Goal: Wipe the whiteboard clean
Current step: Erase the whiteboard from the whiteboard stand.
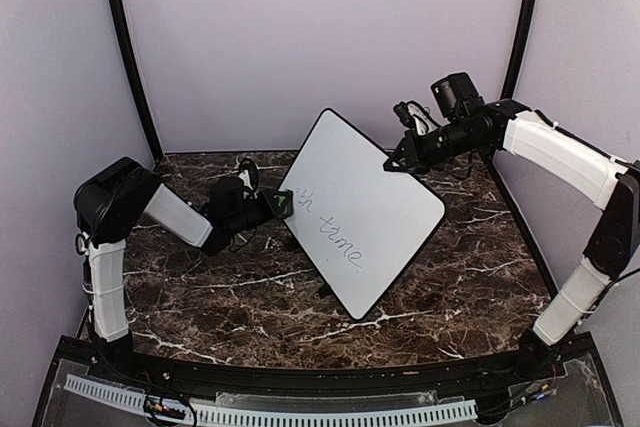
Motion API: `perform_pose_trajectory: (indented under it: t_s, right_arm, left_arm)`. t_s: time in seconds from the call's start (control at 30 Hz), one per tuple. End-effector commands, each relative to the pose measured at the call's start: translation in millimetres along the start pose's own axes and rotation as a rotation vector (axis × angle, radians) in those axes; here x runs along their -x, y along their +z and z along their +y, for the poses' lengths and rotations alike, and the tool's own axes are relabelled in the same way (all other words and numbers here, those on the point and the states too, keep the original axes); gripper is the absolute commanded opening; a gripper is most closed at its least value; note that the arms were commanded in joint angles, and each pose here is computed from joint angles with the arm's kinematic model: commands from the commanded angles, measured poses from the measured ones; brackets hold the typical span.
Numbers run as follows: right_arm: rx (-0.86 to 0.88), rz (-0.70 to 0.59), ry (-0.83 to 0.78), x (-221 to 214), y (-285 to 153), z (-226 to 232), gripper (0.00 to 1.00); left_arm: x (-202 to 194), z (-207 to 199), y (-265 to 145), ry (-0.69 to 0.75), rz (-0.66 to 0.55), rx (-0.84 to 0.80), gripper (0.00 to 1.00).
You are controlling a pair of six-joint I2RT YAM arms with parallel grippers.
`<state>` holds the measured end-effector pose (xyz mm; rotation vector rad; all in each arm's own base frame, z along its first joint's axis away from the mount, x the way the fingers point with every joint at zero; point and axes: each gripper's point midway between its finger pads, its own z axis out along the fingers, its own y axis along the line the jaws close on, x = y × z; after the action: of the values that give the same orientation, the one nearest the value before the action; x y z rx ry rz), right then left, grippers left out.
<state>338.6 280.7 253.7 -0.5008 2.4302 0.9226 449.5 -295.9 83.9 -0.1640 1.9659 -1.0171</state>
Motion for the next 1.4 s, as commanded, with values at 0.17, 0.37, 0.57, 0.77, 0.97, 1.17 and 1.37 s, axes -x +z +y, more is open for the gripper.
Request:
perform_pose_trajectory:
  t_s: [0.17,0.37,0.57,0.77,0.97,1.17,1.37]
  right_arm:
    - [0.085,0.078,-0.124,-22,12,19,0.0]
    - [0.085,0.08,-0.124,-22,13,19,0.0]
    - [0.083,0.083,-0.121,-23,14,18,0.0]
    - [0.082,0.084,-0.123,-23,15,17,0.0]
    - [0.083,0.089,-0.122,-23,16,17,0.0]
    - [0.081,0.088,-0.121,-23,16,17,0.0]
    - [0.081,0.086,-0.121,-23,15,17,0.0]
  left_arm:
    - [-36,-29,4,0.026,0.137,-0.098,0.0]
    - [-51,-59,2,0.059,0.157,-0.175,0.0]
    - [-48,-58,5,0.086,0.144,-0.147,0.0]
    - [-26,-35,14,0.111,0.085,-0.015,0.0]
    - [2,-43,20,0.139,0.051,-0.058,0.0]
    - [1,-65,16,0.217,0.085,-0.158,0.0]
    - [-18,-58,3,0.288,0.14,-0.164,0.0]
